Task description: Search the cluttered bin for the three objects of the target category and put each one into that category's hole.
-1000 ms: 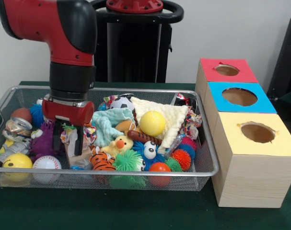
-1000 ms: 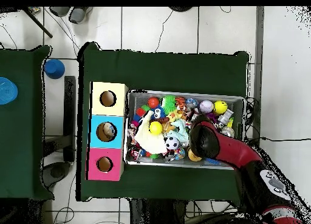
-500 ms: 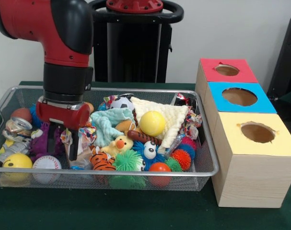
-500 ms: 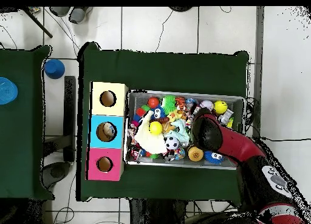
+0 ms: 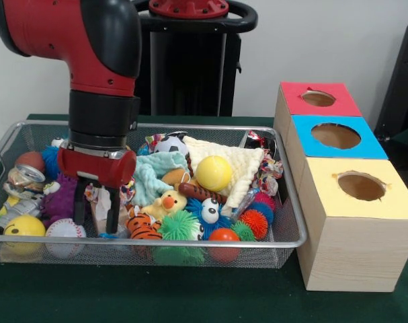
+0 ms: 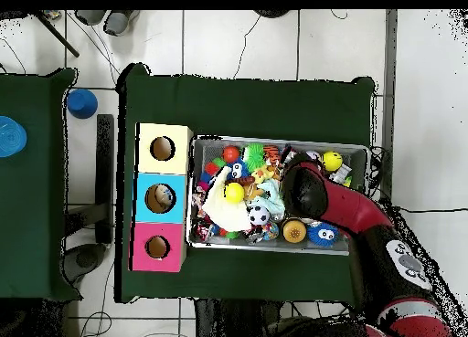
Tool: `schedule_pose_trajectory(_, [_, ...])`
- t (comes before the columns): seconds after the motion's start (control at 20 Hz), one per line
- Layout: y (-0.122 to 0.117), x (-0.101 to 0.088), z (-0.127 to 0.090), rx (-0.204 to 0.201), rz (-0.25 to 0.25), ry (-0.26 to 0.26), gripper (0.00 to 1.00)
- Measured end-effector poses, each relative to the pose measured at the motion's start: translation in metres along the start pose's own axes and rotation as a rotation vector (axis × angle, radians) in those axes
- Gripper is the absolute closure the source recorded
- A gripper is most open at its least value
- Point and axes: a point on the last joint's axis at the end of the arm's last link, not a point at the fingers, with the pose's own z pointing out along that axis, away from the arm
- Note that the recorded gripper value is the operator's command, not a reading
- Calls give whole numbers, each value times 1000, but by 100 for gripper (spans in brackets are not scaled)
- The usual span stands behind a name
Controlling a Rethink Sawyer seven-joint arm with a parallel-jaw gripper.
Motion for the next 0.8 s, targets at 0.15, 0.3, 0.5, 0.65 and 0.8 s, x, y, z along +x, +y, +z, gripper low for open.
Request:
schedule_pose_trajectory(0.15, [7, -4, 0, -3, 1, 6, 0])
schedule_pose_trajectory(0.3, [15, -4, 0, -7, 2, 22, 0])
schedule_pose_trajectory(0.5, [23, 2, 1, -12, -2, 45, 0])
schedule_pose_trajectory(0.65, [26, 6, 4, -14, -4, 53, 0])
schedule_pose_trajectory(0.8, [25, 7, 5, -13, -4, 56, 0])
